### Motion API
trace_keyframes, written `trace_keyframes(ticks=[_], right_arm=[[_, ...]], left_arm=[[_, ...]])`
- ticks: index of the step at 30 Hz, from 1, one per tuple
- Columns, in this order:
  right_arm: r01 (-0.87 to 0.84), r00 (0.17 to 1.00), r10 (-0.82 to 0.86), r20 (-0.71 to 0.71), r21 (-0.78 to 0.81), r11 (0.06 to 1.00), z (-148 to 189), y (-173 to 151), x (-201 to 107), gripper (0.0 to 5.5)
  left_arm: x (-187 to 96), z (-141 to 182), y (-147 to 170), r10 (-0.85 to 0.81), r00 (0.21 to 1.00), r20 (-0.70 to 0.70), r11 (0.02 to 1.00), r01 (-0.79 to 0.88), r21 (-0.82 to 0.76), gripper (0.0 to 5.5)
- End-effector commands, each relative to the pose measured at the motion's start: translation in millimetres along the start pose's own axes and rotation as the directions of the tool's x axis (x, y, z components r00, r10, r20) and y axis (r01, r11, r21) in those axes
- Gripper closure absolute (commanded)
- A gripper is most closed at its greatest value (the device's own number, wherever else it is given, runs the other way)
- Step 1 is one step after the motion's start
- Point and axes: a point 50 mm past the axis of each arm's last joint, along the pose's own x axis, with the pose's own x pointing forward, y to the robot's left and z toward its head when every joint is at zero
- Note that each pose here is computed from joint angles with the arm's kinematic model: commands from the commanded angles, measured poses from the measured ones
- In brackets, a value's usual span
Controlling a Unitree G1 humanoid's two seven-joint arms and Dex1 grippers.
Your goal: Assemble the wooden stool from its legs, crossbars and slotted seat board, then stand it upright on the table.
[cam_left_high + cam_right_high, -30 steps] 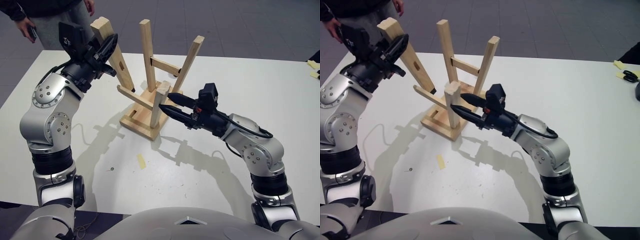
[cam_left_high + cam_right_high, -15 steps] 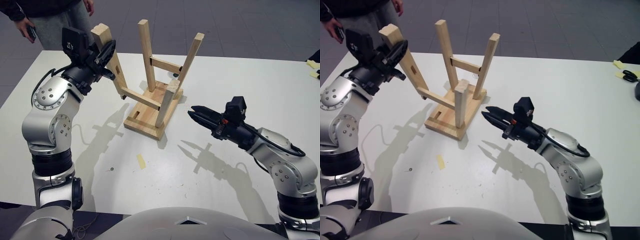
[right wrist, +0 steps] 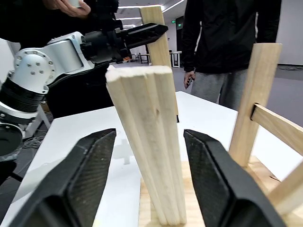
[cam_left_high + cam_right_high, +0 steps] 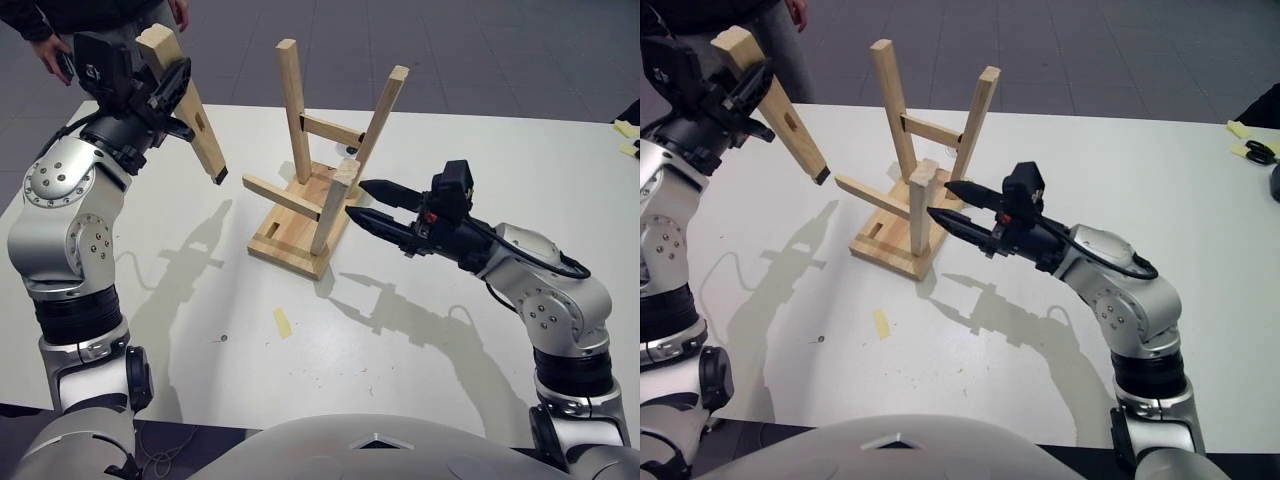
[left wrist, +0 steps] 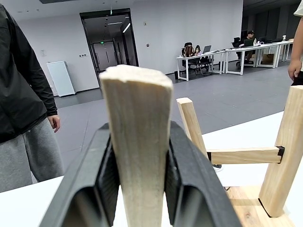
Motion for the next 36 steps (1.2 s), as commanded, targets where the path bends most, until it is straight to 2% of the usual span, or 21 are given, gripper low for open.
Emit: trace_keyframes(ticks=[1, 4, 14, 20, 25, 30, 36], right_arm=[[-0.036, 0.999, 0.037, 0.02, -0.013, 0.999, 3.0, -3.9, 15.4, 2.03], [-0.062, 0.998, 0.062, 0.03, 0.01, 0.998, -1.1, -4.4, 28.7, 1.53], [-0.007, 0.999, 0.005, 0.048, 0.036, 0.999, -12.8, -6.9, 34.7, 3.08], [0.071, 0.997, -0.07, 0.021, -0.044, 0.996, -15.9, -6.5, 21.3, 3.19], [0.157, 0.987, -0.158, 0.005, -0.106, 0.982, -12.8, -1.1, -0.9, 3.34], [0.221, 0.975, -0.22, 0.018, -0.135, 0.966, -8.5, 8.7, -10.3, 3.38], [0.27, 0.962, -0.271, 0.013, -0.144, 0.952, -9.8, 13.4, -11.5, 3.39]], left_arm=[[4.5, 2.6, -5.0, -0.026, 0.999, 0.02, 1.0, 0.026, 0.003, 4.46], [5.9, 0.6, -6.7, -0.031, 0.999, 0.016, 1.0, 0.031, 0.001, 4.46], [7.8, -6.2, -16.6, -0.046, 0.999, 0.003, 0.999, 0.046, -0.002, 4.46], [8.8, -9.1, -22.4, -0.049, 0.999, -0.004, 0.999, 0.049, 0.02, 4.46], [8.5, -9.6, -28.7, -0.038, 0.999, 0.024, 0.998, 0.039, -0.049, 4.46], [5.6, -8.3, -36.2, -0.065, 0.997, 0.04, 0.994, 0.068, -0.089, 4.46], [3.6, -11.0, -60.5, -0.205, 0.977, 0.049, 0.944, 0.211, -0.254, 4.46]])
